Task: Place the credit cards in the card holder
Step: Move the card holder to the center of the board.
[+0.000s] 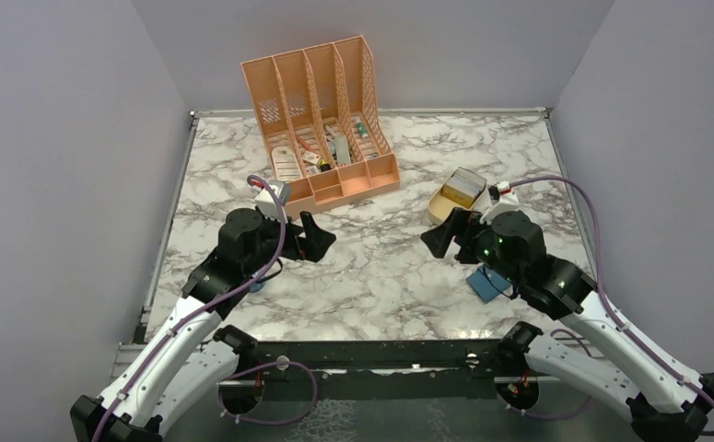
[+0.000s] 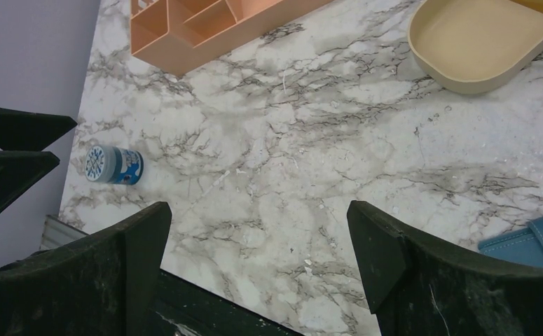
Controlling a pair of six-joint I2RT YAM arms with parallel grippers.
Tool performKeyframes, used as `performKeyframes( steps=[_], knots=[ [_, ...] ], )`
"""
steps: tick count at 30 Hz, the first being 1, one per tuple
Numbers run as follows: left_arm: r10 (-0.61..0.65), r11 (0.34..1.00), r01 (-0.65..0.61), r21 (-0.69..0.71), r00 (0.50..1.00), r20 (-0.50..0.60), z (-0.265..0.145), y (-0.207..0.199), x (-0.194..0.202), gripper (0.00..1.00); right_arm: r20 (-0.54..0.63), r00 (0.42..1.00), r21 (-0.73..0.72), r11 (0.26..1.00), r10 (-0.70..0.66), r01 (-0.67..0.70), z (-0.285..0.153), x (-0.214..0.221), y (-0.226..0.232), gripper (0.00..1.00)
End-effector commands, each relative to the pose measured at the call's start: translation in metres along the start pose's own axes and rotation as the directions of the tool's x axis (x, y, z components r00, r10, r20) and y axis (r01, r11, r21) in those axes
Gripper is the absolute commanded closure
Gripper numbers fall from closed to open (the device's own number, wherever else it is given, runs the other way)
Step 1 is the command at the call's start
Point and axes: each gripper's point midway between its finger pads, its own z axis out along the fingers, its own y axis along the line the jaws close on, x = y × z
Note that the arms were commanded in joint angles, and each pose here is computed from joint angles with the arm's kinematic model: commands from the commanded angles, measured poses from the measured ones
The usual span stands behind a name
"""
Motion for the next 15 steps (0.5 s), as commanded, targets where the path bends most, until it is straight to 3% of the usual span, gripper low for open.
performKeyframes(
  steps=[1,9,15],
  knots=[
    [0.018,1.0,-0.018,0.014,1.0,0.016,-0.001,-0.001,-0.002,0.01,0.003,0.999,0.018,0.999,0.036,-0.036,0.0,-0.002,-0.001,0.0],
    [0.029,0.999,-0.028,-0.021,0.999,0.017,-0.002,0.005,-0.003,0.01,-0.06,0.991,0.129,0.985,0.122,-0.113,0.004,0.016,-0.018,0.0],
    [0.026,0.999,-0.026,-0.04,1.0,0.013,-0.003,0.008,-0.003,0.01,0.011,0.964,0.416,0.875,0.267,-0.248,-0.007,0.024,-0.064,0.04]
  ],
)
